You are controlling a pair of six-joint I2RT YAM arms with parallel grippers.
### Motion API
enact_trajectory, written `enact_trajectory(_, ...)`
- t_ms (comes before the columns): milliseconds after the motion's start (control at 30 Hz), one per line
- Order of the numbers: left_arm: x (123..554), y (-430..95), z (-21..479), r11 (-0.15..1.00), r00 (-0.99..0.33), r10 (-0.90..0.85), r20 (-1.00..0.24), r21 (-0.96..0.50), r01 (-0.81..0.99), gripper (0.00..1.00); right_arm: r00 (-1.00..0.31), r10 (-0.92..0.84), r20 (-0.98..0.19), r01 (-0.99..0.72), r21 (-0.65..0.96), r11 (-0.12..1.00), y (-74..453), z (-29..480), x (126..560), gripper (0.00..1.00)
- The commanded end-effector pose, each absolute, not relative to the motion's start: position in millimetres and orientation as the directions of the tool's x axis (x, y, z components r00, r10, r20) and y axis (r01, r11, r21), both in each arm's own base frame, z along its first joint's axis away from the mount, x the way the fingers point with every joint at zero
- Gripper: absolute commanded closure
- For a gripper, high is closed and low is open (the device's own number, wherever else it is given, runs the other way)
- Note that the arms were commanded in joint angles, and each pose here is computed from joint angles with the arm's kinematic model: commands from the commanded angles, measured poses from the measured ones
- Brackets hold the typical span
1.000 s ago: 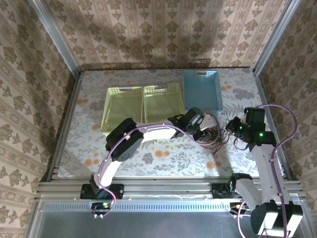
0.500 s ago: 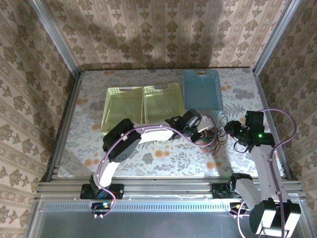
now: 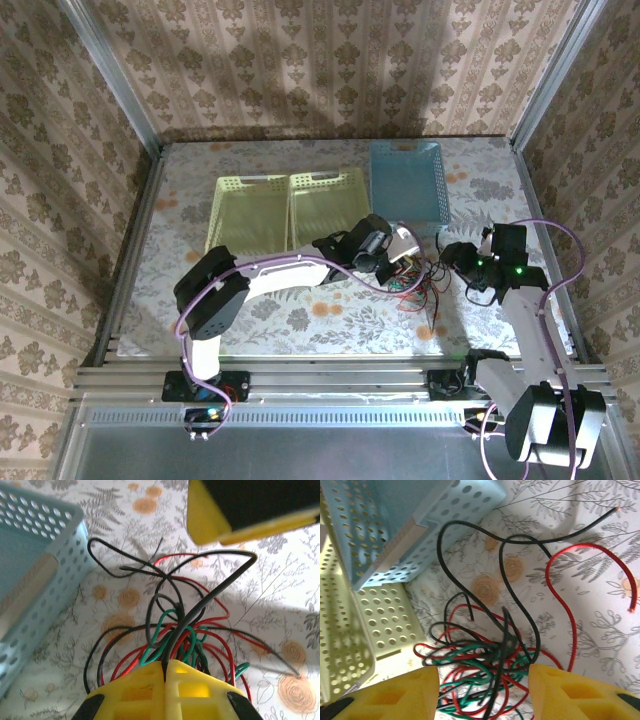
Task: Untangle the cables
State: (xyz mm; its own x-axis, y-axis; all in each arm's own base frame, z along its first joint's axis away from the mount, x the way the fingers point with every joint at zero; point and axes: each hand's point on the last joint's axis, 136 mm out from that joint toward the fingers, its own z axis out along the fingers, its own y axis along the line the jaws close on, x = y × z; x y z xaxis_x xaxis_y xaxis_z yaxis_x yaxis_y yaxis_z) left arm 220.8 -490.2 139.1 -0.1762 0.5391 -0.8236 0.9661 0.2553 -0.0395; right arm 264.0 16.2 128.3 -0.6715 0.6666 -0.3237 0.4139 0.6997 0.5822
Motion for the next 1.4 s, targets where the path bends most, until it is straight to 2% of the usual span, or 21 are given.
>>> enact_trajectory(0,219.1,-481.1,158.3,0.275,-0.178,0.501,-0.847,-0.039,0.961,1.0,-0.661,0.682,-0.314,0.376,0.647,0.663,24.9,136.1,273.0,0.49)
enact_trajectory(167,213.4,-474.0,198.2,0.261,-0.138,0.419,-0.898,-0.026,0.965,1.0,-0.619,0.713,-0.329,0.441,0.607,0.662,11.9,130.0,270.5,0.47)
enact_trajectory(400,205.4,-463.6,246.4,0.225,-0.163,0.309,-0.937,-0.094,0.97,1.0,-0.656,0.714,-0.246,0.478,0.596,0.645,18.8,110.5,261.9,0.44)
enact_trajectory(633,228.9,-454.0,238.8,0.292,-0.286,0.242,-0.927,-0.211,0.933,1.0,-0.741,0.641,-0.203,0.427,0.594,0.682,40.4,97.1,242.5,0.36)
enact_trajectory(867,228.3,-455.1,232.7,0.287,-0.303,0.242,-0.922,-0.231,0.93,1.0,-0.9,0.381,-0.213,0.193,0.589,0.785,109.2,89.4,243.2,0.35)
enact_trajectory(1100,228.0,-450.5,250.7,0.288,-0.29,0.194,-0.937,-0.229,0.93,1.0,-0.927,0.328,-0.183,0.202,0.493,0.846,113.3,63.9,257.3,0.36)
enact_trajectory(1167,225.8,-447.4,259.4,0.283,-0.285,0.178,-0.942,-0.228,0.932,1.0,-0.926,0.34,-0.164,0.234,0.458,0.858,108.5,53.6,258.7,0.38)
enact_trajectory(1233,222.7,-443.0,270.1,0.276,-0.278,0.159,-0.947,-0.227,0.934,1.0,-0.92,0.363,-0.148,0.277,0.409,0.869,100.2,44.1,258.2,0.44)
enact_trajectory(1267,220.4,-441.3,275.9,0.269,-0.272,0.15,-0.951,-0.225,0.936,1.0,-0.918,0.371,-0.143,0.292,0.39,0.873,96.9,40.5,257.3,0.51)
enact_trajectory(1333,218.3,-434.6,288.5,0.268,-0.26,0.128,-0.957,-0.219,0.938,1.0,-0.911,0.391,-0.131,0.326,0.353,0.877,89.3,34.7,254.8,0.73)
enact_trajectory(1367,217.9,-431.3,293.6,0.271,-0.256,0.118,-0.96,-0.217,0.938,1.0,-0.907,0.401,-0.128,0.337,0.348,0.875,87.1,33.3,254.0,0.78)
